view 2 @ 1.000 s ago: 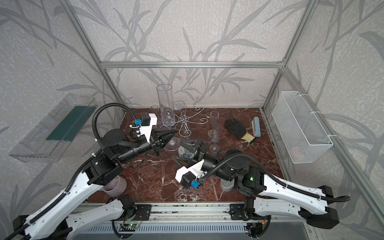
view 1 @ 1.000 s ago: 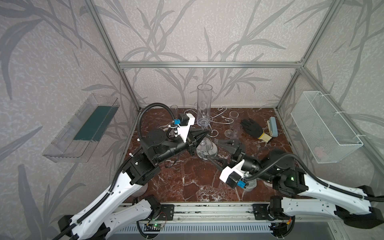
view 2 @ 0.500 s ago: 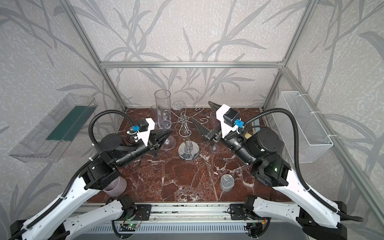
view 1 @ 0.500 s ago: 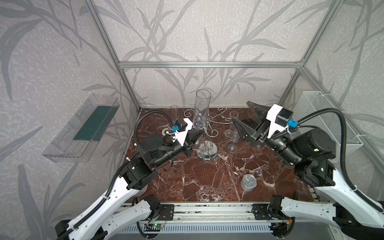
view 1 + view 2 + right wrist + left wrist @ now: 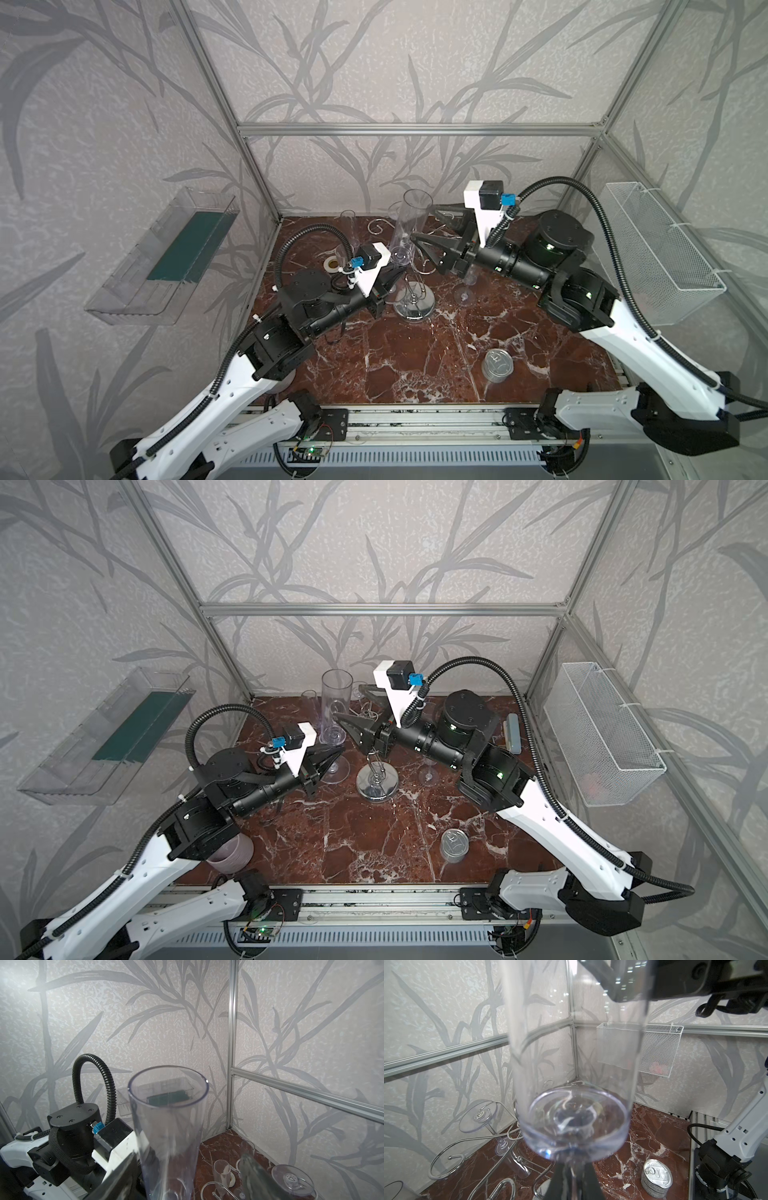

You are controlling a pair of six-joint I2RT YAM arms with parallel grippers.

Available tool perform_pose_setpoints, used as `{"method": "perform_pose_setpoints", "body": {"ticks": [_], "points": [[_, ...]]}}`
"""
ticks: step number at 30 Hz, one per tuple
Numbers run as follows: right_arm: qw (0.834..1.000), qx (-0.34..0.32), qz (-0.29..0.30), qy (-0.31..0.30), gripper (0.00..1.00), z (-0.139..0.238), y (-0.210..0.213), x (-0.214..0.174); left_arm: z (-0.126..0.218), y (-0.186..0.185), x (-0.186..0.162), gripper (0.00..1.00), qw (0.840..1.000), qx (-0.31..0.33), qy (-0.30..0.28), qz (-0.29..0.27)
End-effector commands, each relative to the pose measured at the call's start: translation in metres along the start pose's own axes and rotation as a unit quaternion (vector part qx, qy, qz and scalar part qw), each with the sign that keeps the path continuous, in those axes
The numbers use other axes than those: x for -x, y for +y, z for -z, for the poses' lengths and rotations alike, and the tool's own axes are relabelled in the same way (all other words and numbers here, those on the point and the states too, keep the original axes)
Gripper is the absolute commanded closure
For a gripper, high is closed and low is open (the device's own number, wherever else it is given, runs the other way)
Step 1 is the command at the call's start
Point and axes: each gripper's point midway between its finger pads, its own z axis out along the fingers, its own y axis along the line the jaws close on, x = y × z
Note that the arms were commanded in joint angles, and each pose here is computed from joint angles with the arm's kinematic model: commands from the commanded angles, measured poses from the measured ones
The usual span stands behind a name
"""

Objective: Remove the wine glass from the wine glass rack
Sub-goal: 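Draw the open right gripper back toward its own side of the table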

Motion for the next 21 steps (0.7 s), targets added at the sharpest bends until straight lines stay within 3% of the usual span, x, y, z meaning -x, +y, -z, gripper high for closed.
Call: {"method": "perform_pose_setpoints", "body": {"ticks": [1, 10, 21], "points": [[0.999, 0.034, -0.007, -0.036, 0.24, 0.006, 0.013, 0.031, 0.003, -0.001, 0.001, 1.0, 1.0, -0.001, -0.007, -0.013], [0.998, 0.047, -0.022, -0.03, 0.25, -0.013, 0.011, 0.027, 0.001, -0.005, -0.004, 1.0, 1.0, -0.009, 0.0, -0.013], [0.998, 0.047, -0.022, -0.021, 0.55, -0.022, 0.008, 0.019, -0.001, -0.007, -0.007, 1.0, 1.0, -0.013, 0.009, -0.017]]}}
